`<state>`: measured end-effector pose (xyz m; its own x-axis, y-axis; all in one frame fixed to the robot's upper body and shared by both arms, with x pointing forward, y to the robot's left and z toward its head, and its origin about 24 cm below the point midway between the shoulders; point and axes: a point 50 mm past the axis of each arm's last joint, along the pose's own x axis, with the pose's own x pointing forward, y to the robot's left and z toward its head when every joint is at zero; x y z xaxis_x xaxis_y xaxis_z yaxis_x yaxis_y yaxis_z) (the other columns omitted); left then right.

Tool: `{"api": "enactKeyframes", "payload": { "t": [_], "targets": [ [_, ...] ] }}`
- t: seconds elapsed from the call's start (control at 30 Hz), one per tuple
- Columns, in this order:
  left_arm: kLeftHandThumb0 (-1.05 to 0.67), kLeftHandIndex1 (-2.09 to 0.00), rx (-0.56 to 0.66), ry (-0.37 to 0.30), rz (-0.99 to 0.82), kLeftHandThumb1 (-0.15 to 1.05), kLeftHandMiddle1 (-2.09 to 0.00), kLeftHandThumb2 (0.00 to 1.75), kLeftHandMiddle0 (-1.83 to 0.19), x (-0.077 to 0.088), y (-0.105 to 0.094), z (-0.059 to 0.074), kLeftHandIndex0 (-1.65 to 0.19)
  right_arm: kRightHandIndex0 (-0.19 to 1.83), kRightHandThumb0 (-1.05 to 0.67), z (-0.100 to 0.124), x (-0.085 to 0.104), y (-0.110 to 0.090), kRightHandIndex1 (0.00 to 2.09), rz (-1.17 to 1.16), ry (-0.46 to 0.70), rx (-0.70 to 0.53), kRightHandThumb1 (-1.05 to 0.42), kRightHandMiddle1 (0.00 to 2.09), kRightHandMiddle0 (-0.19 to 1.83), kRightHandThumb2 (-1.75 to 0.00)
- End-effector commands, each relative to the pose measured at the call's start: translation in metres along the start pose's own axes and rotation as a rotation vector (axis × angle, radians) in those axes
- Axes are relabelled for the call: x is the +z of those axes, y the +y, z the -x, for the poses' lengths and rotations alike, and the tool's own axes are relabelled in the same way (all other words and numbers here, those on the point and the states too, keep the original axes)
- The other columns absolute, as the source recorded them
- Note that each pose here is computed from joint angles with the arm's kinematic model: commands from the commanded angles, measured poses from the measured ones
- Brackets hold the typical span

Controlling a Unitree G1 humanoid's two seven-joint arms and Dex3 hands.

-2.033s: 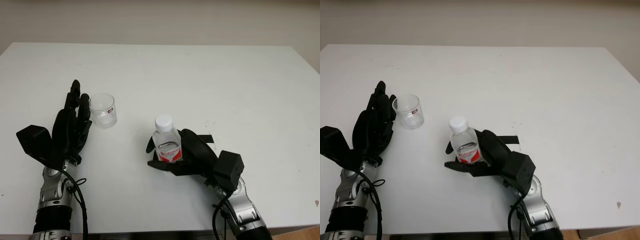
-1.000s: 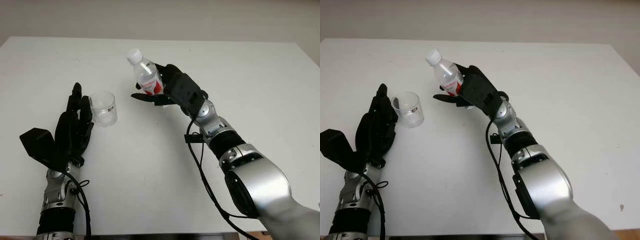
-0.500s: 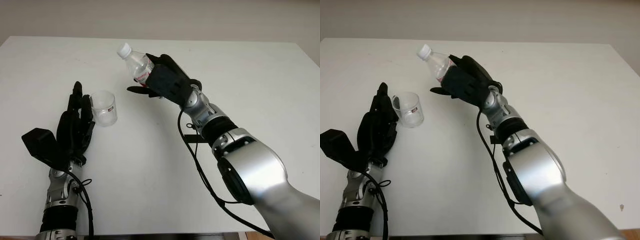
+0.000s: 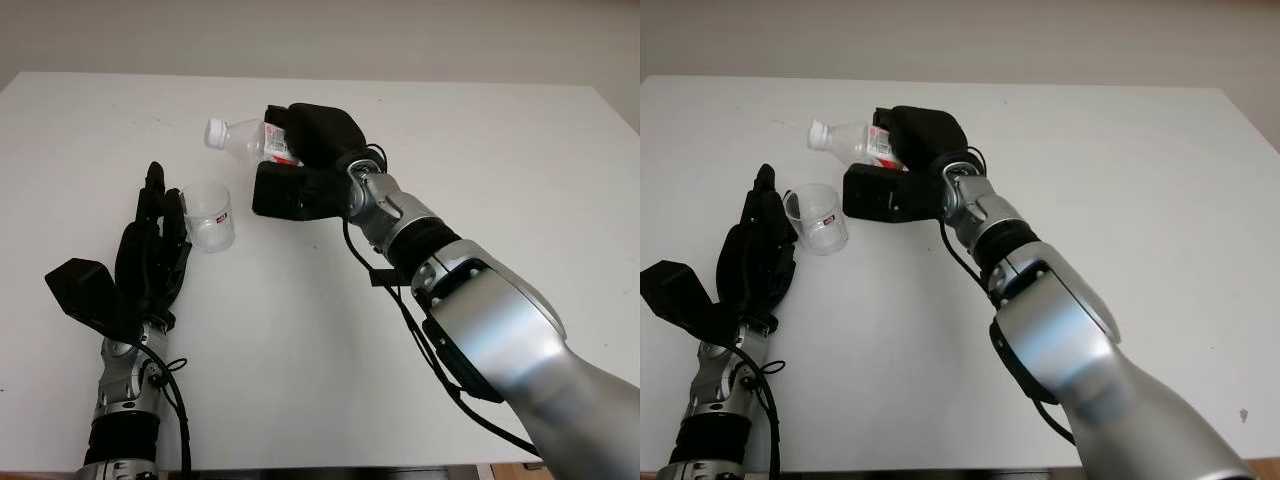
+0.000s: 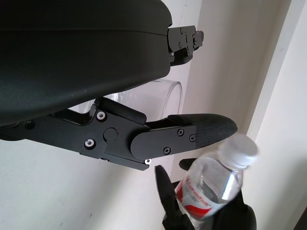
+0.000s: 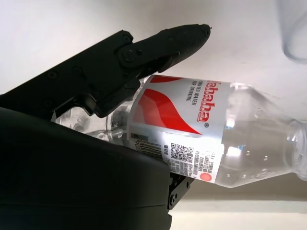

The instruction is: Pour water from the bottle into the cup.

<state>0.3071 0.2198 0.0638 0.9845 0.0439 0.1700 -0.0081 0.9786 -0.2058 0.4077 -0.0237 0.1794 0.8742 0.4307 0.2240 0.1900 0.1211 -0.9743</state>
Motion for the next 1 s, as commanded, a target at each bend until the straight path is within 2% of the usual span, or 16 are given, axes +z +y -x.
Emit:
{"api": "enactKeyframes", "payload": {
  "t": [0.0,0.13,0.23,0.43,0.5,0.63,0.77,0.83,0.9,0.97],
  "targets": [
    [-0.75,-0.05,0.021,0.015,0.005,1.05,-0.05,0.52,0.14,-0.005,0.004,0.006,0.12,1.08,-0.4,-0.005,0.0,-0.013,2.09,0.071,-0.021,-0.049,-1.05,2.09,0.54,-0.28],
    [-0.75,-0.06,0.022,0.016,0.013,1.05,-0.06,0.52,0.14,-0.006,0.004,0.006,0.11,1.07,-0.4,-0.003,0.0,-0.012,2.09,0.128,-0.053,-0.077,-1.05,2.09,0.45,-0.22],
    [-0.74,-0.05,0.013,0.013,0.019,1.05,-0.05,0.52,0.15,-0.006,0.003,0.006,0.12,0.96,-0.41,-0.002,0.002,-0.011,2.09,0.178,-0.084,-0.101,-1.05,2.09,0.36,-0.2],
    [-0.74,-0.05,0.019,0.015,0.016,1.05,-0.05,0.53,0.15,-0.006,0.004,0.006,0.13,0.95,-0.41,-0.003,0.008,-0.011,2.09,0.282,-0.132,-0.12,-1.05,2.09,0.21,-0.21],
    [-0.75,-0.05,0.02,0.013,0.013,1.05,-0.05,0.53,0.15,-0.006,0.003,0.006,0.13,0.99,-0.44,-0.002,0.011,-0.012,2.09,0.348,-0.161,-0.152,-1.05,2.04,0.21,-0.15],
    [-0.75,-0.05,0.018,0.005,0.006,1.05,-0.05,0.53,0.15,-0.005,0.003,0.005,0.13,1.01,-0.42,-0.003,0.016,-0.013,2.09,0.429,-0.199,-0.178,-1.05,1.78,0.18,-0.2],
    [-0.75,-0.06,0.029,0.01,0.0,1.05,-0.06,0.53,0.13,-0.004,0.003,0.004,0.11,1.0,-0.4,-0.004,0.022,-0.015,2.09,0.494,-0.23,-0.214,-1.05,1.64,0.2,-0.22],
    [-0.76,-0.06,0.026,0.01,0.007,1.05,-0.06,0.53,0.14,-0.005,0.003,0.004,0.12,1.0,-0.41,-0.004,0.024,-0.016,2.09,0.526,-0.233,-0.218,-1.05,1.61,0.2,-0.2],
    [-0.75,-0.05,0.024,0.01,0.012,1.05,-0.05,0.52,0.14,-0.005,0.002,0.004,0.12,0.98,-0.42,-0.005,0.026,-0.016,2.09,0.557,-0.23,-0.212,-1.05,1.72,0.21,-0.16],
    [-0.76,-0.06,0.025,0.009,0.013,1.05,-0.05,0.52,0.14,-0.005,0.002,0.003,0.12,0.96,-0.42,-0.006,0.027,-0.016,2.09,0.568,-0.23,-0.212,-1.05,1.7,0.18,-0.12]
  ]
}}
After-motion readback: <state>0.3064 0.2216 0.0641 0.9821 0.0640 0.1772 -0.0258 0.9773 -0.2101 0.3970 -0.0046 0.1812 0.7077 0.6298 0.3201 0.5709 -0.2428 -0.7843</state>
